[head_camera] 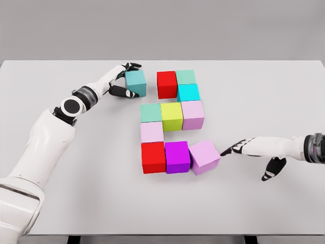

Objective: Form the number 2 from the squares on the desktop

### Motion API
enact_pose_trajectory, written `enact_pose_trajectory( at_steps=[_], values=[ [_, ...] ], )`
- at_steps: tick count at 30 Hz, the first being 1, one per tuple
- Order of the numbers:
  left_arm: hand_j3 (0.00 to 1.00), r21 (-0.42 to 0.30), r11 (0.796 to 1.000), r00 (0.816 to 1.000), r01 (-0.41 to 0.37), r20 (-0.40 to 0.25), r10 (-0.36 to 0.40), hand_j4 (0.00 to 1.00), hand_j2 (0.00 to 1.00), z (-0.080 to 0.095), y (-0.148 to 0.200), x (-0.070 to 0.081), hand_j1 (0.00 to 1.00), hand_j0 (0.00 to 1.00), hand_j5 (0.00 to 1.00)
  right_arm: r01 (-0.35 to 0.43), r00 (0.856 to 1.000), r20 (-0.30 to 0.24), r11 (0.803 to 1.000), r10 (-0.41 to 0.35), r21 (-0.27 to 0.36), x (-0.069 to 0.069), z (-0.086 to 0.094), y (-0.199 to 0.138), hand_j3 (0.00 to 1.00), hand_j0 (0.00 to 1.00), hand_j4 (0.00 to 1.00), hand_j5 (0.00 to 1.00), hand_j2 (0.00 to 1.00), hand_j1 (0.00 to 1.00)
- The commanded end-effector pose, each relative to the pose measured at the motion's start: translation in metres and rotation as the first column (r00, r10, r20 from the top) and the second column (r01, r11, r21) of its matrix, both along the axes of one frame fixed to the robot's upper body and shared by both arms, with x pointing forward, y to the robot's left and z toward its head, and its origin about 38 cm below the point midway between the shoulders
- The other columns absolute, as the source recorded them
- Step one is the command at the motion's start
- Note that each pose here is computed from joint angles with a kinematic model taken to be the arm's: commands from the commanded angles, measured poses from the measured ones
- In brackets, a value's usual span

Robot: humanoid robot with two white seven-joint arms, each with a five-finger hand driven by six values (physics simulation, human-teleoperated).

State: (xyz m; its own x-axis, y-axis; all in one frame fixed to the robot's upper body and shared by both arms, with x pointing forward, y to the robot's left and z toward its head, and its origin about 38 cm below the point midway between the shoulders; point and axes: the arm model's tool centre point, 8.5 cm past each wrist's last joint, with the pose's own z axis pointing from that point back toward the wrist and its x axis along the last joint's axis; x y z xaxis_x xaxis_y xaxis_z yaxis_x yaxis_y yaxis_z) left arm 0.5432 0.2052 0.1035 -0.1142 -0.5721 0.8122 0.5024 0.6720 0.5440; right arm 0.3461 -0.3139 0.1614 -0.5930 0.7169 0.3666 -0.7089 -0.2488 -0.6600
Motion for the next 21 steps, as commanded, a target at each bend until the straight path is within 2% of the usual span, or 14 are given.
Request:
enact_pose_trajectory(
  at_steps=[1,7,9,12,16,21],
  values=[
    [0.97,-0.004,1.0,1.0,-0.003,0.001,0.003,0.97,0.97,0.001,0.001,0.0,0.97,0.97,0.97,-0.003,1.0,-0.002,1.0,0.003,0.002,-0.001,-0.001,0.001,1.0,1.0,1.0,1.0,1.0,1.0],
    [1.0,-0.007,1.0,1.0,0.004,0.006,-0.004,1.0,1.0,0.001,0.0,-0.001,1.0,1.0,1.0,-0.023,1.0,0.001,1.0,0.023,0.009,-0.002,-0.001,0.004,1.0,1.0,1.0,1.0,1.0,1.0],
    [1.0,-0.002,1.0,1.0,0.002,0.007,-0.002,1.0,1.0,0.002,0.003,-0.001,1.0,1.0,1.0,-0.067,0.998,0.006,0.997,0.067,0.025,-0.005,-0.001,0.007,1.0,1.0,1.0,1.0,1.0,1.0],
    [1.0,0.003,1.0,0.998,0.026,0.05,-0.027,1.0,1.0,0.018,0.0,0.0,1.0,1.0,1.0,-0.073,0.997,0.005,0.997,0.073,0.027,-0.006,-0.001,0.008,1.0,1.0,1.0,1.0,1.0,1.0],
    [1.0,0.045,0.999,0.998,0.009,0.069,-0.012,1.0,1.0,0.027,0.026,0.0,1.0,1.0,1.0,-0.096,0.995,0.009,0.995,0.096,0.036,-0.007,-0.001,0.009,1.0,1.0,1.0,1.0,1.0,1.0],
    [1.0,0.137,0.986,0.993,0.094,0.051,-0.102,1.0,1.0,0.047,0.06,-0.008,1.0,1.0,1.0,-0.121,0.993,0.013,0.992,0.121,0.046,-0.009,0.0,0.011,1.0,1.0,1.0,1.0,1.0,1.0]
  ],
)
